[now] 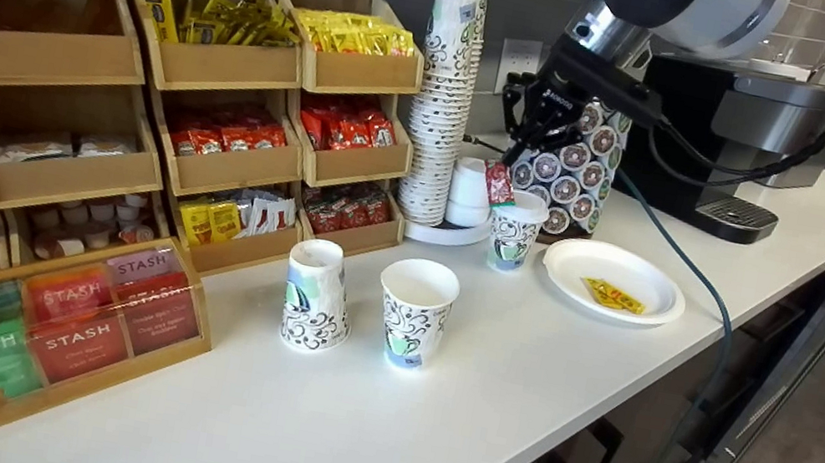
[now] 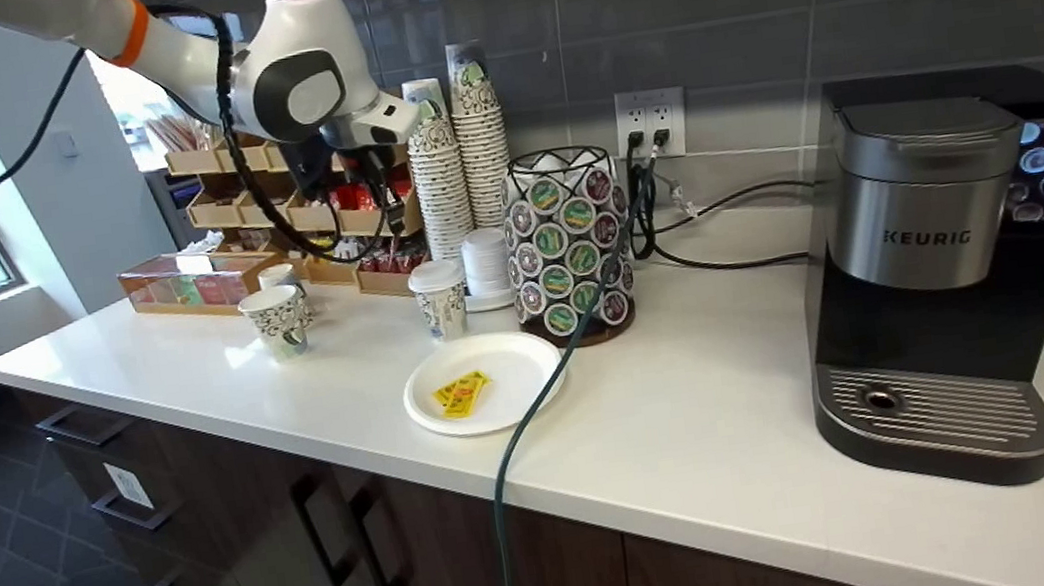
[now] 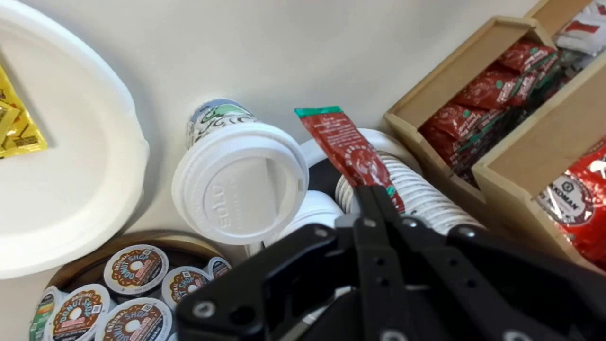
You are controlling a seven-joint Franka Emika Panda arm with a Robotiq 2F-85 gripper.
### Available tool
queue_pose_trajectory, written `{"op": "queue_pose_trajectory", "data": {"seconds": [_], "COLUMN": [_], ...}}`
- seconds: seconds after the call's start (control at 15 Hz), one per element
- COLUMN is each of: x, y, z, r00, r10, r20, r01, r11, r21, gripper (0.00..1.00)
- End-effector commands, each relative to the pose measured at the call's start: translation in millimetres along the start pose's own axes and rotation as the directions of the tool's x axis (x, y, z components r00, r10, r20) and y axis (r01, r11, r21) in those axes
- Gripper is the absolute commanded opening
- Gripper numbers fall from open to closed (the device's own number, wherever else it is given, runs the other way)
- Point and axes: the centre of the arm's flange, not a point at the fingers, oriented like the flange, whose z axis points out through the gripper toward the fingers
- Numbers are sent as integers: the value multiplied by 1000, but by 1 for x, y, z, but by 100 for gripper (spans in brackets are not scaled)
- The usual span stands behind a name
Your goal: Pick up one red sachet from the rightmost bottom tray and put it on the paper cup to the right
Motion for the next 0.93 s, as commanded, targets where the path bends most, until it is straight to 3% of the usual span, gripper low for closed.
{"op": "queue_pose_trajectory", "data": {"seconds": [0.0, 0.47, 0.67, 0.87], "x": [14, 33, 29, 38], "y": [4, 32, 41, 33], "z": [0, -16, -26, -19], "r00": [983, 926, 948, 943], "r10": [175, 356, 305, 311], "r20": [-54, -126, -94, -120], "r01": [-172, -349, -301, -305], "r11": [984, 934, 952, 950], "r21": [51, 75, 53, 64], "gripper": [0, 0, 0, 1]}}
